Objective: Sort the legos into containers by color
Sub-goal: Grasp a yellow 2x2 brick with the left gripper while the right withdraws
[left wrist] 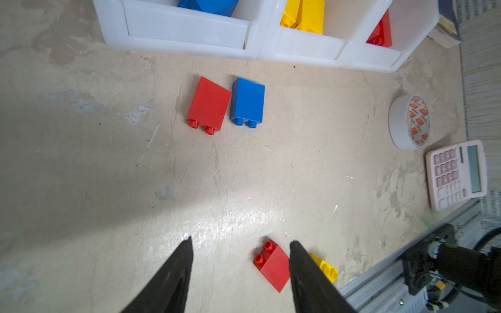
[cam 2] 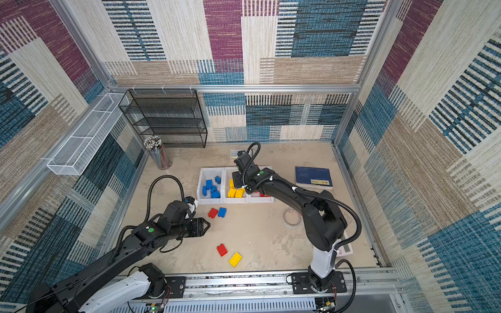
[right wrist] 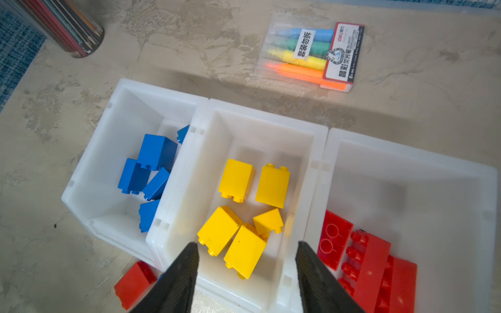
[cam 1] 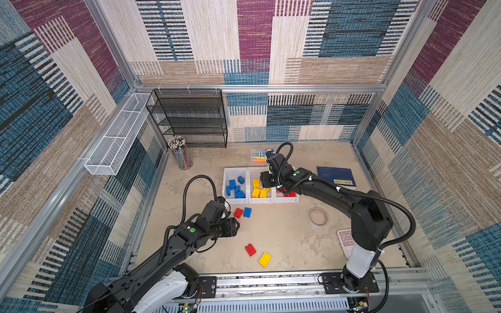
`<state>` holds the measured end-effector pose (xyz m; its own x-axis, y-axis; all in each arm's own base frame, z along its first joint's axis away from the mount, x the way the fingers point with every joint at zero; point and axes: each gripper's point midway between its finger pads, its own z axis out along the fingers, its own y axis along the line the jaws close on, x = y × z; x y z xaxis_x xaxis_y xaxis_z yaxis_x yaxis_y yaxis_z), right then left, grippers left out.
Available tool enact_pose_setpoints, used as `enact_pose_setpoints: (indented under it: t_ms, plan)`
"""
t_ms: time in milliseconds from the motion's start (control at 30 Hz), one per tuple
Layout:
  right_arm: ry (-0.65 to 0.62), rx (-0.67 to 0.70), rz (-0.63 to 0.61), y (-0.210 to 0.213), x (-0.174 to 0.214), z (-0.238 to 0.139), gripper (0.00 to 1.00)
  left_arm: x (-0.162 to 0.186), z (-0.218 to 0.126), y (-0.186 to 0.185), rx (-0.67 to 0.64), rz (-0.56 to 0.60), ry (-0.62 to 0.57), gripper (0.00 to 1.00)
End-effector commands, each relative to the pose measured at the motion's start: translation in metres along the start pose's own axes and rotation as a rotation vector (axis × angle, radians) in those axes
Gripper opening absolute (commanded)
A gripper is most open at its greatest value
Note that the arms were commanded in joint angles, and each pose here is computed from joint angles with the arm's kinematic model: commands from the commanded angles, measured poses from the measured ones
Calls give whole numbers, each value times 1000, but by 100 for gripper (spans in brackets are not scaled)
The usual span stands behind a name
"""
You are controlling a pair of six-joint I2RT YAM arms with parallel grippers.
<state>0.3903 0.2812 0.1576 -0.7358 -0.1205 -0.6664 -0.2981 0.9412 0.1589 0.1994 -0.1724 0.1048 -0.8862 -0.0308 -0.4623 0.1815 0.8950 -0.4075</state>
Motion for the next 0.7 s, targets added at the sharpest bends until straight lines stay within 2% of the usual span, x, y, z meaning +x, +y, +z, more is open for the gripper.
enact_pose_setpoints:
  t_ms: [0, 100, 433, 667]
  plan:
    - [-67, 5, 67, -13, -9, -28, 61, 7, 0, -16, 12, 129, 26, 60]
    - [-87, 17, 108, -28, -1, -45, 62, 20, 4, -35, 18, 234, 70, 60]
    - [-93, 102, 220, -82, 36, -72, 63, 64, 29, -87, 31, 470, 225, 60]
    - [-93, 115, 245, -93, 48, -79, 64, 104, 50, -109, 19, 579, 349, 61]
